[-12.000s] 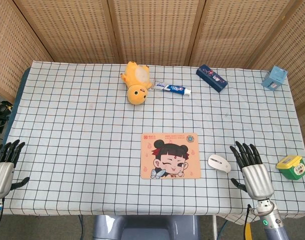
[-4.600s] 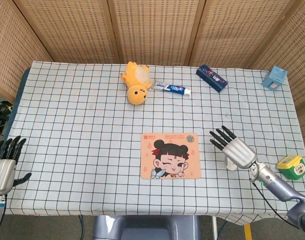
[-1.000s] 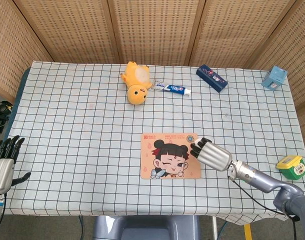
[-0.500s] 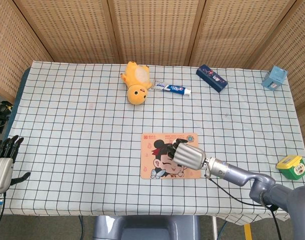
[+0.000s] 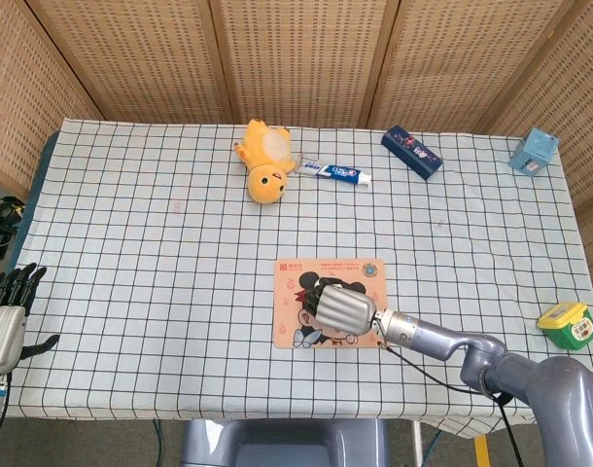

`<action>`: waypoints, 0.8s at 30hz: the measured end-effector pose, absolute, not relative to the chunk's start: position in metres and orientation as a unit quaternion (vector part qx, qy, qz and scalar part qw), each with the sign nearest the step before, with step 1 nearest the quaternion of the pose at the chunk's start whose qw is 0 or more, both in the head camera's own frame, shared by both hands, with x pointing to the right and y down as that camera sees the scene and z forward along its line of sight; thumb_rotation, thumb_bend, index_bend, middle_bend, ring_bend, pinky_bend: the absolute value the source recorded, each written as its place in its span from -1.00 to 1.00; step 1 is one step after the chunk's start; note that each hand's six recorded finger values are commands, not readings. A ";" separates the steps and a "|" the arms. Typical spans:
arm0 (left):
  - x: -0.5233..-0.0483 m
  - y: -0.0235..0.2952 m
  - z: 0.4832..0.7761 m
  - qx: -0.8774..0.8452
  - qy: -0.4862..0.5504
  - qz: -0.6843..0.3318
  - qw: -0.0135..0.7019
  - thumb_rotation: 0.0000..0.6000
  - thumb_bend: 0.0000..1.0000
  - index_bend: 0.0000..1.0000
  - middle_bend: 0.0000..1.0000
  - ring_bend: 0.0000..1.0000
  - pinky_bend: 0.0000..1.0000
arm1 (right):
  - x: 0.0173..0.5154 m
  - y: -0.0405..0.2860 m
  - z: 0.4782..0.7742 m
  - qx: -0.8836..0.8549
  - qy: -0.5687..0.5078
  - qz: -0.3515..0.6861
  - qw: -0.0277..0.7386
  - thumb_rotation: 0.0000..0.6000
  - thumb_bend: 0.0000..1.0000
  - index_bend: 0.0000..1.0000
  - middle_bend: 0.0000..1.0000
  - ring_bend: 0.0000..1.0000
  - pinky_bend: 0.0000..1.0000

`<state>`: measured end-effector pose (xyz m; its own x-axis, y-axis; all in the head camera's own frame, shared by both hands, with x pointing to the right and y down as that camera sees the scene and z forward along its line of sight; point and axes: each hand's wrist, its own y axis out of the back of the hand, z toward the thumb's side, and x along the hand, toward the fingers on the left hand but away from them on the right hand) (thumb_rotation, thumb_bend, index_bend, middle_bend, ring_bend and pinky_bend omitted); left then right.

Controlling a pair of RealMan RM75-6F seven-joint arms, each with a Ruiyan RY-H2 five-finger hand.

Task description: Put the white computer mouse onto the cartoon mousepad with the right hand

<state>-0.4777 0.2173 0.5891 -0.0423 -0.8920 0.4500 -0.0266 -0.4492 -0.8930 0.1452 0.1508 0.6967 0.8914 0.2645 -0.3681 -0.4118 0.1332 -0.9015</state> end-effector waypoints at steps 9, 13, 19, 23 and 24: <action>-0.476 0.217 0.590 -0.597 0.386 -0.607 0.356 1.00 -1.00 -1.00 -1.00 -1.00 -1.00 | 0.145 0.159 0.709 -0.618 0.070 0.227 0.750 1.00 -0.64 0.42 0.08 -0.04 -0.10; -0.476 0.217 0.589 -0.596 0.387 -0.606 0.356 1.00 -1.00 -1.00 -1.00 -1.00 -1.00 | 0.144 0.161 0.711 -0.613 0.071 0.229 0.753 1.00 -0.66 0.31 -0.08 -0.22 -0.37; -0.476 0.217 0.588 -0.596 0.389 -0.606 0.357 1.00 -1.00 -1.00 -1.00 -1.00 -1.00 | 0.144 0.161 0.712 -0.596 0.075 0.230 0.766 1.00 -0.66 -0.11 -0.56 -0.66 -0.94; -0.476 0.217 0.588 -0.596 0.390 -0.605 0.356 1.00 -1.00 -1.00 -1.00 -1.00 -1.00 | 0.147 0.162 0.711 -0.579 0.075 0.234 0.777 1.00 -0.66 -0.36 -0.76 -0.85 -1.00; -0.476 0.218 0.588 -0.597 0.389 -0.604 0.356 1.00 -1.00 -1.00 -1.00 -1.00 -1.00 | 0.148 0.163 0.710 -0.575 0.075 0.235 0.780 1.00 -0.66 -0.39 -0.78 -0.87 -1.00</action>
